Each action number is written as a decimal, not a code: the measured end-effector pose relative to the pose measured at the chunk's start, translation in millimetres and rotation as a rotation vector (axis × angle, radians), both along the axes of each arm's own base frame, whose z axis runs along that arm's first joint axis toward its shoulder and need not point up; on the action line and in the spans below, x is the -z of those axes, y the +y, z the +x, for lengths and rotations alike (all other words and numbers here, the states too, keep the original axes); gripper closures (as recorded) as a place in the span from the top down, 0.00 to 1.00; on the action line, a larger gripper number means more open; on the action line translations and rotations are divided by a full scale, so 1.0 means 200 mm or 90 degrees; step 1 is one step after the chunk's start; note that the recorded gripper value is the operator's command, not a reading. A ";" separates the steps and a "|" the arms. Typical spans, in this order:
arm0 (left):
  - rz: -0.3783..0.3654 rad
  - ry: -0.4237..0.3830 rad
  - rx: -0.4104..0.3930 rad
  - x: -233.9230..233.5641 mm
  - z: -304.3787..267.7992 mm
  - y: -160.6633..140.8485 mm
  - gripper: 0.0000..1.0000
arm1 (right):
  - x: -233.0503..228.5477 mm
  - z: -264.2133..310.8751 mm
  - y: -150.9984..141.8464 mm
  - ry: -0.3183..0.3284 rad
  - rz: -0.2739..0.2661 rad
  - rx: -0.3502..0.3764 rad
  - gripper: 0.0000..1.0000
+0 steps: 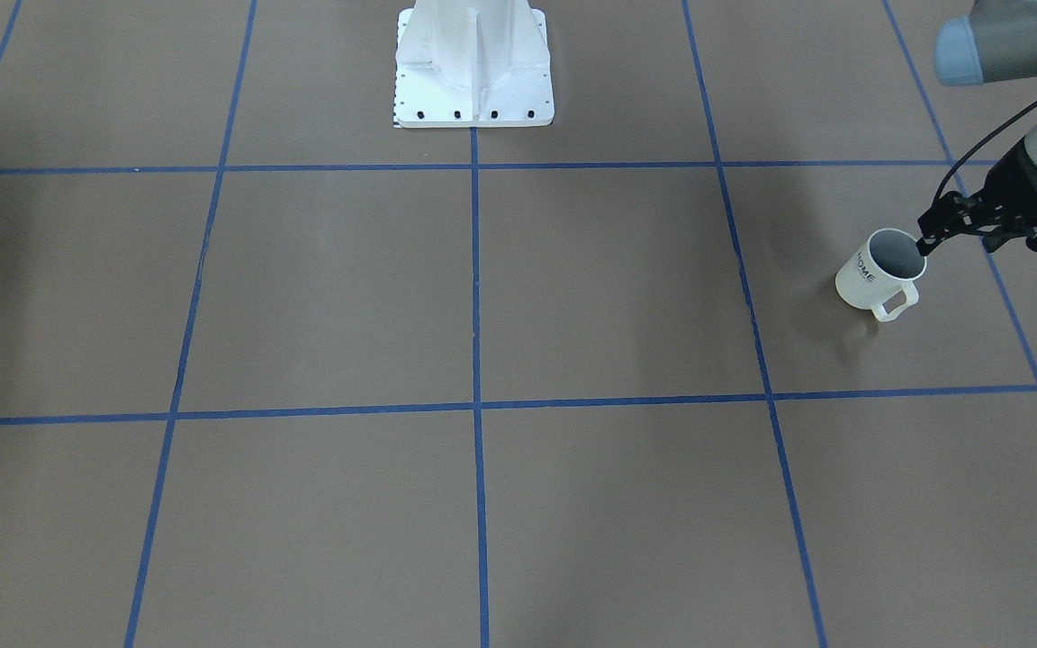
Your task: Left arm hands cup to right arm to dump lemon
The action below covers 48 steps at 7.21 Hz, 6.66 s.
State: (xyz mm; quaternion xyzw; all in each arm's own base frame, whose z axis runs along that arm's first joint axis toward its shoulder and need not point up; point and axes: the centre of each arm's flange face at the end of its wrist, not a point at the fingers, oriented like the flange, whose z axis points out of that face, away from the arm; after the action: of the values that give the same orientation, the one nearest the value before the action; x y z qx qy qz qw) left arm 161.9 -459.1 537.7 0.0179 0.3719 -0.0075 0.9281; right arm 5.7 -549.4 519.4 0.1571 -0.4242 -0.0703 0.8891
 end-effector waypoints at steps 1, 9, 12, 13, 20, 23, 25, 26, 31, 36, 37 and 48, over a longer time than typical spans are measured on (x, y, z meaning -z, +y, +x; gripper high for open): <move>-0.001 -0.002 -0.008 -0.02 0.03 0.00 0.95 | 0.03 -0.02 -0.02 -0.006 -0.001 0.000 1.00; 0.006 0.001 -0.040 -0.20 0.17 -0.02 0.00 | 0.14 -0.05 -0.06 -0.035 0.000 0.001 1.00; -0.017 0.060 -0.061 -0.13 0.18 0.00 0.00 | 0.16 -0.05 -0.06 -0.036 0.006 0.001 1.00; -0.034 0.091 -0.060 -0.07 0.13 -0.01 0.00 | 0.18 -0.05 -0.06 -0.036 0.011 0.001 1.00; -0.203 0.120 0.108 0.88 0.13 -0.87 0.00 | 0.84 -0.76 -0.43 0.056 0.163 0.035 1.00; -0.272 0.142 0.168 1.34 0.43 -1.10 0.00 | 1.23 -1.30 -0.37 0.067 0.248 -0.025 1.00; -0.281 0.175 0.174 1.54 0.69 -1.19 0.00 | 1.30 -1.67 -0.21 -0.009 0.335 -0.087 1.00; -0.264 0.192 0.162 1.61 0.77 -1.24 0.00 | 1.33 -1.84 -0.11 -0.034 0.371 -0.100 1.00; -0.221 0.227 0.064 1.87 1.01 -1.25 0.00 | 1.58 -2.46 0.38 -0.033 0.523 -0.116 1.00; -0.217 0.233 0.025 1.91 1.15 -1.15 0.00 | 1.82 -2.67 0.51 -0.006 0.539 -0.134 1.00; -0.215 0.238 0.019 1.93 1.15 -1.13 0.00 | 1.81 -2.68 0.50 0.000 0.537 -0.136 1.00; -0.222 0.257 -0.027 1.98 1.24 -0.95 0.00 | 1.85 -2.68 0.42 0.002 0.533 -0.157 1.00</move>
State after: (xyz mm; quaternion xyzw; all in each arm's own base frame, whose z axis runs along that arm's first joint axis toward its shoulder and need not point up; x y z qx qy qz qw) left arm 410.4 -649.3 141.0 -0.1514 0.5428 -0.0556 0.8242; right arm -531.1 -465.8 149.1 0.5534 -0.3361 -0.1300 0.7509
